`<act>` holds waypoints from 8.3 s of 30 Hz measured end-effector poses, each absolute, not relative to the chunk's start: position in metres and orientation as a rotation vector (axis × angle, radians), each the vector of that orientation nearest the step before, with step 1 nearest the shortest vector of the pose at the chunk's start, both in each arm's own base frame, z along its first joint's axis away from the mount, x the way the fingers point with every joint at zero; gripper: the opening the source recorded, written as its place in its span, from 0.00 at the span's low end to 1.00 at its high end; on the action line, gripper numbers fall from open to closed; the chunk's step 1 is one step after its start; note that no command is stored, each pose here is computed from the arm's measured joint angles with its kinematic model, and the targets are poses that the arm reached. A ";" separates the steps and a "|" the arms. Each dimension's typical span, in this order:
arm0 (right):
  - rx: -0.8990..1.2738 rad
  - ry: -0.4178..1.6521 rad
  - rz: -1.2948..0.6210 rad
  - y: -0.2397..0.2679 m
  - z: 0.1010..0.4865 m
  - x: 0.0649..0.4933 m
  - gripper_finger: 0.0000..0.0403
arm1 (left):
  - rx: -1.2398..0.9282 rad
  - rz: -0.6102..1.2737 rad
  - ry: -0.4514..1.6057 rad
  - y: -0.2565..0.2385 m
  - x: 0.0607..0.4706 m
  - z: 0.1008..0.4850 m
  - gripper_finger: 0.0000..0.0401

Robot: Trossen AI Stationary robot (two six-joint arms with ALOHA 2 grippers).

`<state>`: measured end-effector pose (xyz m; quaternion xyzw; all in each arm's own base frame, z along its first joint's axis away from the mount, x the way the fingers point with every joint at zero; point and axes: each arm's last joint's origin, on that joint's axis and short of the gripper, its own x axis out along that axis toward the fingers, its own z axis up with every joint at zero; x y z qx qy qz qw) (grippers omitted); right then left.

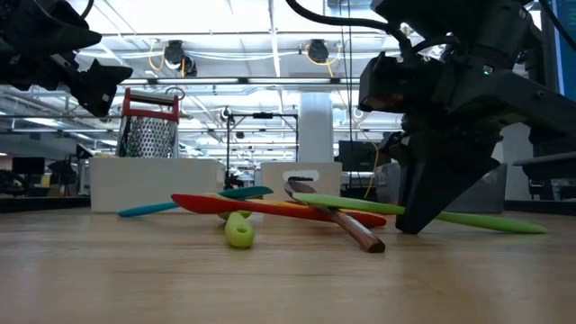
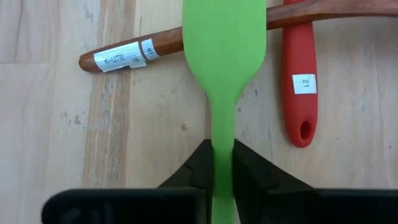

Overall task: Pick & Place Kitchen Items
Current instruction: Put the green spatula into the black bin, then put the blue spatula into the black bin

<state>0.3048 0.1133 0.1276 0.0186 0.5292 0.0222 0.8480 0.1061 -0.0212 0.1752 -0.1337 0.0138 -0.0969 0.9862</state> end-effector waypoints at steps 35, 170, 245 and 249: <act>0.022 1.070 -0.265 0.049 0.263 0.195 0.06 | -0.262 -0.191 0.048 -0.021 0.106 0.173 0.64; 0.196 0.867 -0.619 -0.013 0.313 0.189 0.00 | -0.337 -0.197 0.024 -0.021 0.106 0.176 0.64; 0.386 0.298 -0.193 0.014 0.221 0.095 0.00 | -0.439 0.216 1.065 -0.038 0.189 0.245 0.64; 0.380 0.283 -0.186 0.015 0.207 0.100 0.00 | -0.220 0.210 1.071 -0.043 0.204 0.245 0.64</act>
